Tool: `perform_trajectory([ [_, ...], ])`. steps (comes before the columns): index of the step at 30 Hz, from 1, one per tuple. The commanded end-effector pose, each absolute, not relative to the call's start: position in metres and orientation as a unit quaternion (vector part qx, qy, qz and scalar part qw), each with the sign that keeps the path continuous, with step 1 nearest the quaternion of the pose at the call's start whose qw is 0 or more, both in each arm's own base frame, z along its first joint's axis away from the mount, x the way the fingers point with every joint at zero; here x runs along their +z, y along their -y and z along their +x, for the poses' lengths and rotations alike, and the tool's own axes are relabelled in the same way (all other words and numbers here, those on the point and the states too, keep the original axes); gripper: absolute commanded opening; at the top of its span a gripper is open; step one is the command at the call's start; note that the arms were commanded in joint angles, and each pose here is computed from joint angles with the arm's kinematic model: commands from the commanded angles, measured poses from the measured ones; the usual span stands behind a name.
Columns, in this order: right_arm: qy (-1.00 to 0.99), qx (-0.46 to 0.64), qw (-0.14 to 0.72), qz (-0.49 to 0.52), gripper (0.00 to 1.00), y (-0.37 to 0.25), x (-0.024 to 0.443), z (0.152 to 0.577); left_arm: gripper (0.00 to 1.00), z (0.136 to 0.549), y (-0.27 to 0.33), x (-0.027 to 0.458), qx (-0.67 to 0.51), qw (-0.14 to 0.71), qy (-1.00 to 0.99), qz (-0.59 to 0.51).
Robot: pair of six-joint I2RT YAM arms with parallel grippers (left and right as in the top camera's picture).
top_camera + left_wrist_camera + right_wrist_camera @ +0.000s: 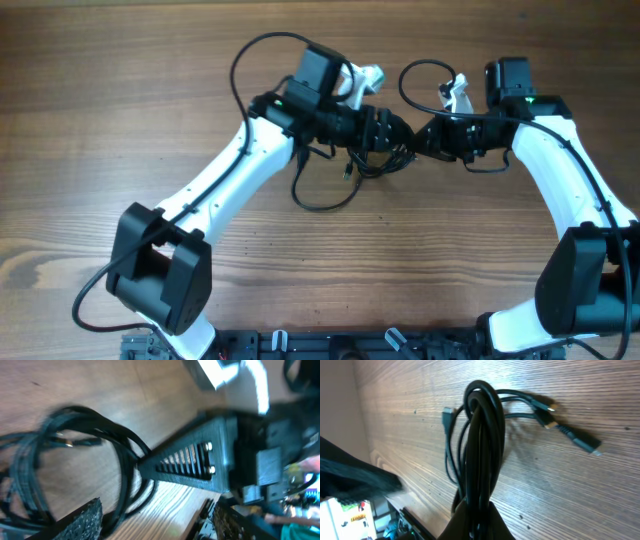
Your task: Untangle cables
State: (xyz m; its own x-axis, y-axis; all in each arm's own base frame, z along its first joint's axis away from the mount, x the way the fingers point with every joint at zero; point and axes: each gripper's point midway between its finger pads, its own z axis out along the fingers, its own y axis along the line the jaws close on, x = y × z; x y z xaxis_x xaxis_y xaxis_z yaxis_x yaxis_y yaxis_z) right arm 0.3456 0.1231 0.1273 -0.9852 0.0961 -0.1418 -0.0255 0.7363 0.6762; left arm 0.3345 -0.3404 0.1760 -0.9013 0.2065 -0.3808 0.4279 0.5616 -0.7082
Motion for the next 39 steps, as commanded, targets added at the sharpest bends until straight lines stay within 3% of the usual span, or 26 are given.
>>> perform_trajectory([
  [1,-0.917,0.382,0.11,-0.018,0.04,-0.136,0.156,0.35,0.69,0.336,0.341,0.174,-0.397,0.153,-0.88,0.209],
  [6,-0.908,0.403,0.111,-0.029,0.04,-0.142,0.167,0.349,0.61,0.332,0.329,0.157,-0.359,0.141,-0.9,0.206],
  [16,-0.886,0.448,0.103,-0.059,0.04,-0.153,0.18,0.338,0.56,0.348,0.316,0.132,-0.319,0.143,-0.919,0.183],
  [27,-0.882,0.456,0.104,-0.063,0.04,-0.155,0.182,0.337,0.57,0.353,0.326,0.117,-0.341,0.124,-0.918,0.161],
  [32,-0.882,0.454,0.105,-0.063,0.04,-0.155,0.181,0.338,0.63,0.363,0.31,0.13,-0.396,0.106,-0.9,0.147],
  [36,-0.882,0.454,0.106,-0.063,0.04,-0.155,0.182,0.339,0.63,0.355,0.3,0.152,-0.479,0.085,-0.853,0.188],
  [39,-0.882,0.454,0.106,-0.063,0.04,-0.155,0.182,0.339,0.63,0.346,0.299,0.148,-0.473,0.077,-0.853,0.206],
])
